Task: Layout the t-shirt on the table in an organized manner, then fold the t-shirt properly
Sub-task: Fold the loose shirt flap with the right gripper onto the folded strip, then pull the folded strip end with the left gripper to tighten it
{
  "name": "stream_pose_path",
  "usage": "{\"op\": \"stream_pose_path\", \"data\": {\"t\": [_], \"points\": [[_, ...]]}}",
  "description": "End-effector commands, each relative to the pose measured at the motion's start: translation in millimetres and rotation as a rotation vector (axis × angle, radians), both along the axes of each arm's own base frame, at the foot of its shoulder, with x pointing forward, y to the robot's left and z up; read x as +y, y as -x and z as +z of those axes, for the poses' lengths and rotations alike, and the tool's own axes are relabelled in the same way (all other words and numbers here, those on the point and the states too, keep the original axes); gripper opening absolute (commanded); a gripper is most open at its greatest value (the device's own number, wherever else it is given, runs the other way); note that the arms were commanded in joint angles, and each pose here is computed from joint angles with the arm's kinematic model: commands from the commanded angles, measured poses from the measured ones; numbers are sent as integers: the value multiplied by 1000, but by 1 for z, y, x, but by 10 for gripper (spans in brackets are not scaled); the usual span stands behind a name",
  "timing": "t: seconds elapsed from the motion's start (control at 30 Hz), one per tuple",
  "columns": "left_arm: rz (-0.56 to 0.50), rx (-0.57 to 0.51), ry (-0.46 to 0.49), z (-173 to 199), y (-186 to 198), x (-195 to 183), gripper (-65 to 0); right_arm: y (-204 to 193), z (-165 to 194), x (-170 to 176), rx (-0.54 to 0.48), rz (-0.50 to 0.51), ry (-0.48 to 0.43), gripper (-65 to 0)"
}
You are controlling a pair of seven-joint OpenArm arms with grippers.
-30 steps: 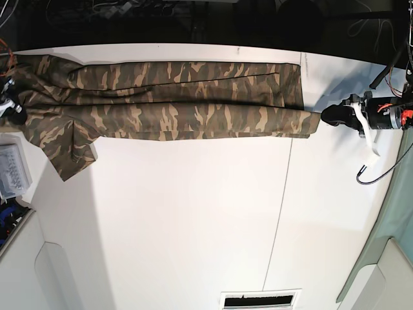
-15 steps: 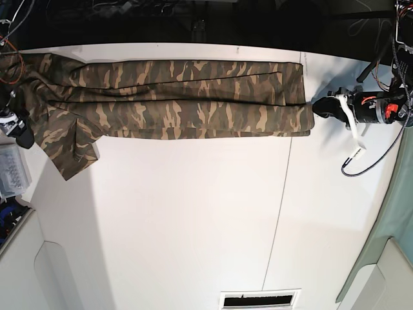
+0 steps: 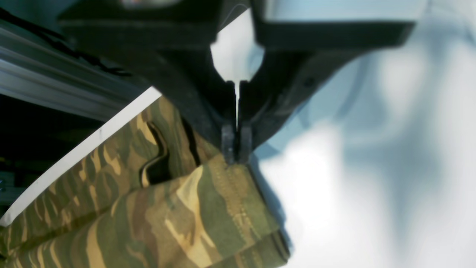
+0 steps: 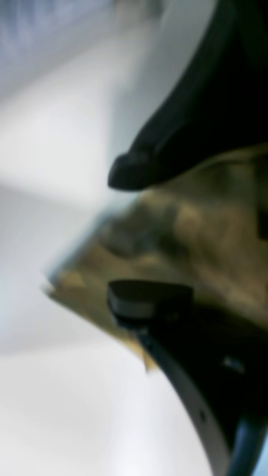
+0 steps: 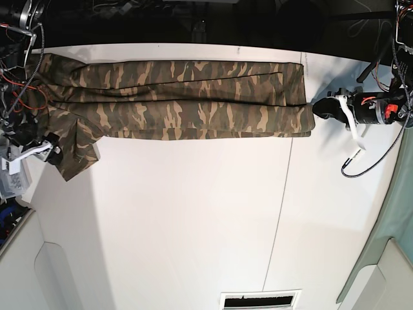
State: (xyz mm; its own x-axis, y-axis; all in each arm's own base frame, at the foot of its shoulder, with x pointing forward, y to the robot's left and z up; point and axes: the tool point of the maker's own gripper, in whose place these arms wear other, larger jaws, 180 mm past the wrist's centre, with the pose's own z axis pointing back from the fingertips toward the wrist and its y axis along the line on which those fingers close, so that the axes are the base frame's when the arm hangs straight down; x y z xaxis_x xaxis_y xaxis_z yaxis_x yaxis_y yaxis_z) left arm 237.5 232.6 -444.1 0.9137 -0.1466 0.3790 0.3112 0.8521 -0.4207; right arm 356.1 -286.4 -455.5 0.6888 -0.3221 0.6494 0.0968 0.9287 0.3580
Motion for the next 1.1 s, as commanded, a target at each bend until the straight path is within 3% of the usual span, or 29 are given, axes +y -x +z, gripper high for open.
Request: {"op": "stream_pose_path", "data": {"t": [0.0, 0.17, 0.27, 0.6, 0.73, 0.93, 1.07], "points": [[-1, -43, 1, 12, -11, 5, -650, -12, 12, -1, -30, 31, 19, -372], [-3, -43, -4, 11, -11, 6, -650, -9, 1, 37, 4, 155, 25, -650], [-3, -44, -5, 11, -11, 6, -650, -10, 7, 45, -12, 210, 18, -650], [3, -50, 8, 15, -13, 6, -650, -15, 73, 25, -103, 202, 48, -650], [29, -71, 46, 29, -19, 14, -650, 12, 97, 13, -138, 199, 30, -650], [27, -32, 46, 42, -12, 33, -650, 69, 133, -25, -199, 131, 113, -650], [2, -11, 59, 45, -3, 28, -650, 104, 137, -38, -175, 99, 142, -650]]}}
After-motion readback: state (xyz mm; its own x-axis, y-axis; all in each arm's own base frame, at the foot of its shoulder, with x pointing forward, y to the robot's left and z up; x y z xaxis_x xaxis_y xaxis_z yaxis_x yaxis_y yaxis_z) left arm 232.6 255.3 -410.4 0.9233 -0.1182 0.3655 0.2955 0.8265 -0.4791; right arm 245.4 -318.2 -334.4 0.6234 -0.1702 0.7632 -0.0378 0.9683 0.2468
